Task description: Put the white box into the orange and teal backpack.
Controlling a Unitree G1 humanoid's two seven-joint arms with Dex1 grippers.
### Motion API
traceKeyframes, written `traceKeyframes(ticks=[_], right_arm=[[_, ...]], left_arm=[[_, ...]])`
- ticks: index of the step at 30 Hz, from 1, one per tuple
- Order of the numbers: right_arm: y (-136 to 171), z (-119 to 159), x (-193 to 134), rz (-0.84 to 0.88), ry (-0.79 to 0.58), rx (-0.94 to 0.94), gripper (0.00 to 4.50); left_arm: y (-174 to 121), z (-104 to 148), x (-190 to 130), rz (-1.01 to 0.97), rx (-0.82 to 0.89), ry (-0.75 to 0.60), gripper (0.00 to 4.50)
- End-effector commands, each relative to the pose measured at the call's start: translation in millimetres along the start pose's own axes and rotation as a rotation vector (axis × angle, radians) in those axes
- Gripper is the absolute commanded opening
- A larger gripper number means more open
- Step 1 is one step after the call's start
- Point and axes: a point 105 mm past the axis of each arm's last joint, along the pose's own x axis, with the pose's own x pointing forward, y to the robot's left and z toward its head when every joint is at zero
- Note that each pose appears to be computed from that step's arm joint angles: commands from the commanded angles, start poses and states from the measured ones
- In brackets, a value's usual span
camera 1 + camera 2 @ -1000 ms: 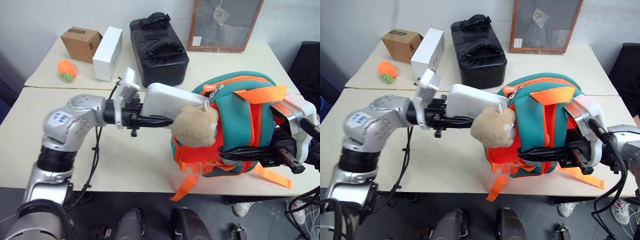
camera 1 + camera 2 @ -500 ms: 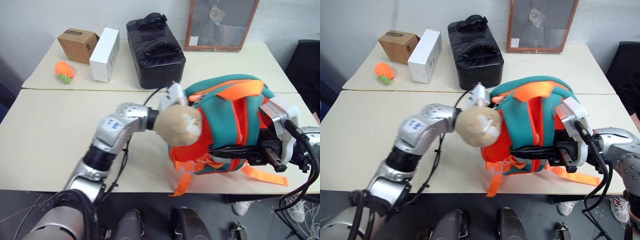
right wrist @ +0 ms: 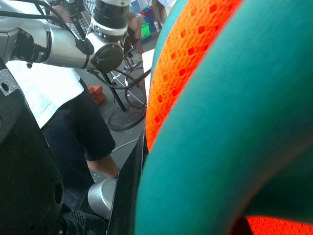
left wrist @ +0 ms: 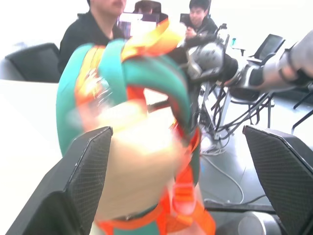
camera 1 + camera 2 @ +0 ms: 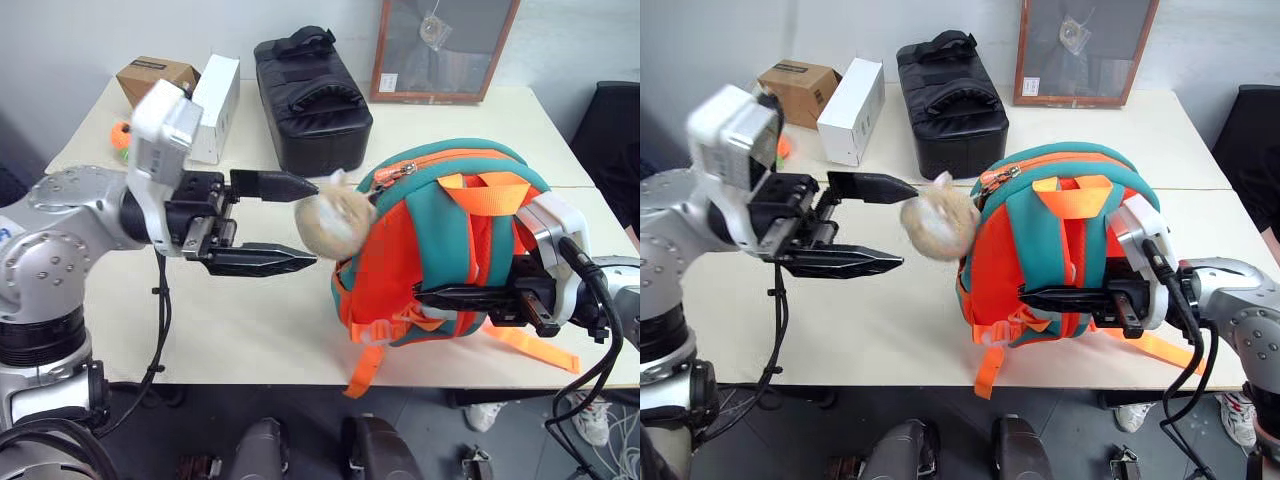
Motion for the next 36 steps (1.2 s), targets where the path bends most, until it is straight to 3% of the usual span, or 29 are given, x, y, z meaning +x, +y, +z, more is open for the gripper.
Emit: traceKeyframes(ticks=[1,6,11,19,27,30,36], right_arm=[[2.3,8.3,1.5,0.02,-0.023,-0.021,0.0],[3.3,10.0,3.0,0.026,-0.029,-0.017,0.0],[3.8,10.1,4.3,0.021,-0.039,-0.009,0.0],[4.5,11.2,6.0,0.014,-0.042,-0.018,0.0],[1.4,13.6,7.1,0.003,-0.057,-0.016,0.0],[0.4,13.7,7.3,-0.004,-0.063,-0.013,0.0],[-1.4,13.9,6.0,-0.018,-0.067,-0.007,0.0]], left_arm=[[-0.7,-3.2,8.7,0.05,0.073,0.061,4.48],[30.7,-31.7,14.3,0.226,0.198,0.186,4.48],[41.4,-16.8,6.6,0.269,0.213,0.06,4.48],[57.5,-18.9,13.2,0.335,0.258,0.048,4.48],[62.3,-42.6,28.1,0.279,0.116,0.055,4.48],[61.1,-51.8,31.1,0.251,0.088,0.087,3.87],[56.1,-56.6,29.8,0.22,0.079,0.103,2.11]])
